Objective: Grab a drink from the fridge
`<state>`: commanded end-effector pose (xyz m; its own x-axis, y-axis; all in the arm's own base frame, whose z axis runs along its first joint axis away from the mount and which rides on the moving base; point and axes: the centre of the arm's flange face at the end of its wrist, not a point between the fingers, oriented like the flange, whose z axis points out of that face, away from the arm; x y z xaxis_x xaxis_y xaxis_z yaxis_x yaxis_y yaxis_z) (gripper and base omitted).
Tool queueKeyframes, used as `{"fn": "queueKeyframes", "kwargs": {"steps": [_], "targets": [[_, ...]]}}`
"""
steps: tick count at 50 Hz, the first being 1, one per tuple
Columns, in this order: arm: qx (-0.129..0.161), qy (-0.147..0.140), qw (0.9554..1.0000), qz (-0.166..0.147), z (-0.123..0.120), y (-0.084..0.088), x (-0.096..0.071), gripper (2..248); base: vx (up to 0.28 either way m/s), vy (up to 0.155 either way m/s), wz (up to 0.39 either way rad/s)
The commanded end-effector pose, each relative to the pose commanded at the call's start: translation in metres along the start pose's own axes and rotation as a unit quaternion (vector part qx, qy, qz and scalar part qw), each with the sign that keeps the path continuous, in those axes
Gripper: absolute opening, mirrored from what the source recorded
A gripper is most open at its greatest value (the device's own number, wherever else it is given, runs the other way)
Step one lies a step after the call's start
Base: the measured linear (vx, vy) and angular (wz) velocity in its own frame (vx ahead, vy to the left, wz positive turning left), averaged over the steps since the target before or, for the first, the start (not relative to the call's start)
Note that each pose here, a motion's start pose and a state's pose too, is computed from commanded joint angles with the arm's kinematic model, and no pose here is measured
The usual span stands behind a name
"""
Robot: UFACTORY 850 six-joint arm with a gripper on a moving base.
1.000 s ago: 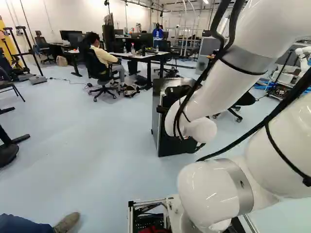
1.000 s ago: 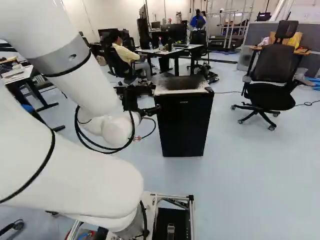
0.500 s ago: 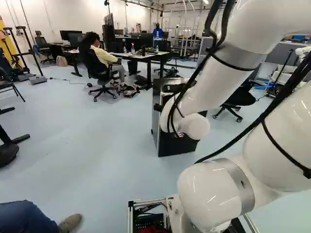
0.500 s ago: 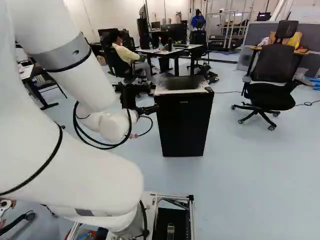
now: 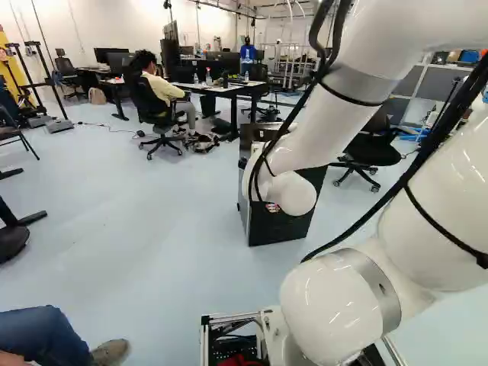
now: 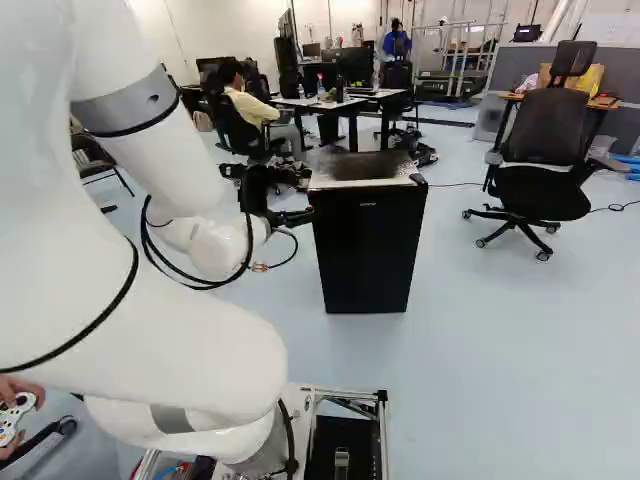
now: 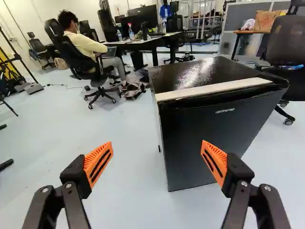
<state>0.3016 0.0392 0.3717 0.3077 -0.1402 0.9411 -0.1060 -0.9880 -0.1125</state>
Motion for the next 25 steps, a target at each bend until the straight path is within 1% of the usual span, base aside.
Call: {"fn": "queueKeyframes", "kwargs": {"steps": [14,25], "targets": [[-0.017,0.004,0.9996,0.024,0.002,-0.011,0.0,247,0.0,0.0,0.0],[-0.033,0.01,0.9985,0.042,0.008,-0.02,0.003,247,0.0,0.0,0.0]]}}
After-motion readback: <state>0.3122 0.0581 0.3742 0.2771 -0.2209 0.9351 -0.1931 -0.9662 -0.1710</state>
